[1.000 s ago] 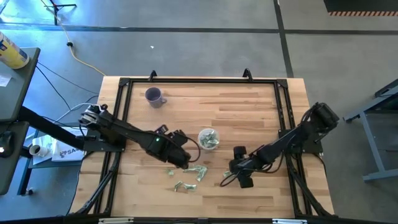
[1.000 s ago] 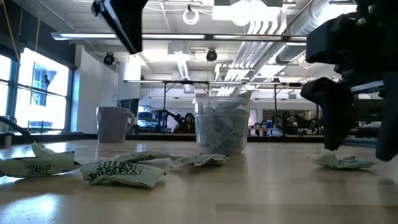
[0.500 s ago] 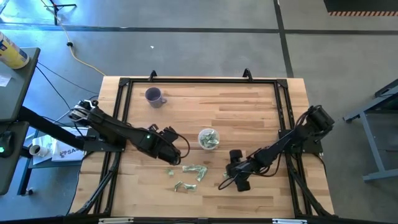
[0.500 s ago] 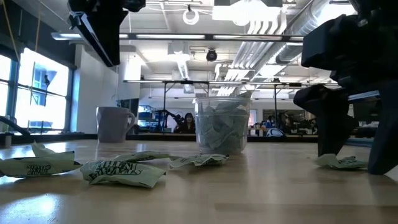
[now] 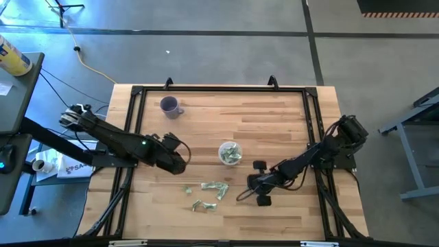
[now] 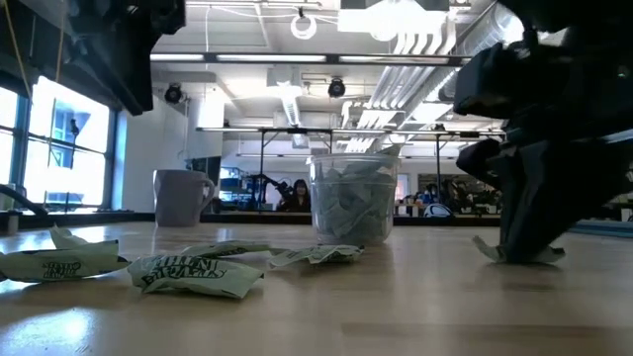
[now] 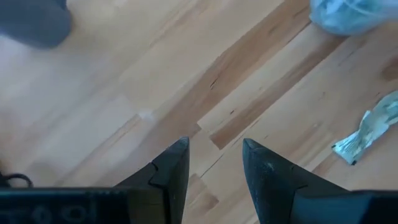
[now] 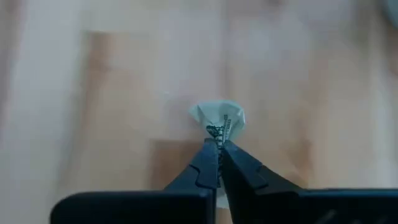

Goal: Pick and place Stevia / Truvia into bins
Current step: Put the stevia packet into the transparent container

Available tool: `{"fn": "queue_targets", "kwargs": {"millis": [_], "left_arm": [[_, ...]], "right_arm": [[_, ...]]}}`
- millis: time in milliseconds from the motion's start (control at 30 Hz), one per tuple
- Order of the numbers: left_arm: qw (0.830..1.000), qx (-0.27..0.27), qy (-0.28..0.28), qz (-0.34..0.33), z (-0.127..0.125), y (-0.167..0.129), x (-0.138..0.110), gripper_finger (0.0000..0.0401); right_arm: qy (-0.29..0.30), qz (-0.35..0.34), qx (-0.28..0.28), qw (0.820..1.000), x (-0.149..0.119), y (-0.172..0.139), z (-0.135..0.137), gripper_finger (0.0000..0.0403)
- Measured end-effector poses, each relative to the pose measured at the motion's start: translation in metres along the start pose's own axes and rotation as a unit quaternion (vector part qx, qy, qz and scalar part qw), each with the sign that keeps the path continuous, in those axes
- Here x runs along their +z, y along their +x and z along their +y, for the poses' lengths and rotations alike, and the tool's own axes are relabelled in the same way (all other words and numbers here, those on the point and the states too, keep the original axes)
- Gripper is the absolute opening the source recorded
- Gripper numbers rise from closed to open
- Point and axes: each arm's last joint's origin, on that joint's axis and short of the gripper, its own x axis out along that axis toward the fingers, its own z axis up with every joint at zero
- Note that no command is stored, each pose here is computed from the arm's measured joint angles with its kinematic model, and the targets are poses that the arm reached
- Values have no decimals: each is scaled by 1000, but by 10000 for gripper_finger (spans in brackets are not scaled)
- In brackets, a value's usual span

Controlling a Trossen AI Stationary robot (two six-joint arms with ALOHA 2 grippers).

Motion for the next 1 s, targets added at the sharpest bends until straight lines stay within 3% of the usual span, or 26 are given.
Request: {"fn": "queue_targets", "kwargs": {"millis": [167, 400, 500, 667, 833, 1000], "left_arm": [[997, -64, -37, 3, 17, 14, -16, 181], [983, -178, -39, 15, 16, 49, -37, 182], [974, -222, -42, 14, 13, 57, -41, 182], [972, -229, -37, 23, 13, 59, -43, 182], [964, -255, -27, 68, 11, 58, -46, 182], [960, -268, -1, 85, 11, 57, -47, 182]], "right_arm": [[59, -12, -26, 998, 13, -34, -26, 8], [54, -130, -67, 988, 57, -95, -63, 11], [66, -142, -63, 986, 76, -88, -83, 5], [79, -128, -22, 988, 105, -60, -104, 12], [60, -85, -7, 995, 117, -36, -107, 57], [61, -68, -8, 996, 121, -39, -106, 127]]}}
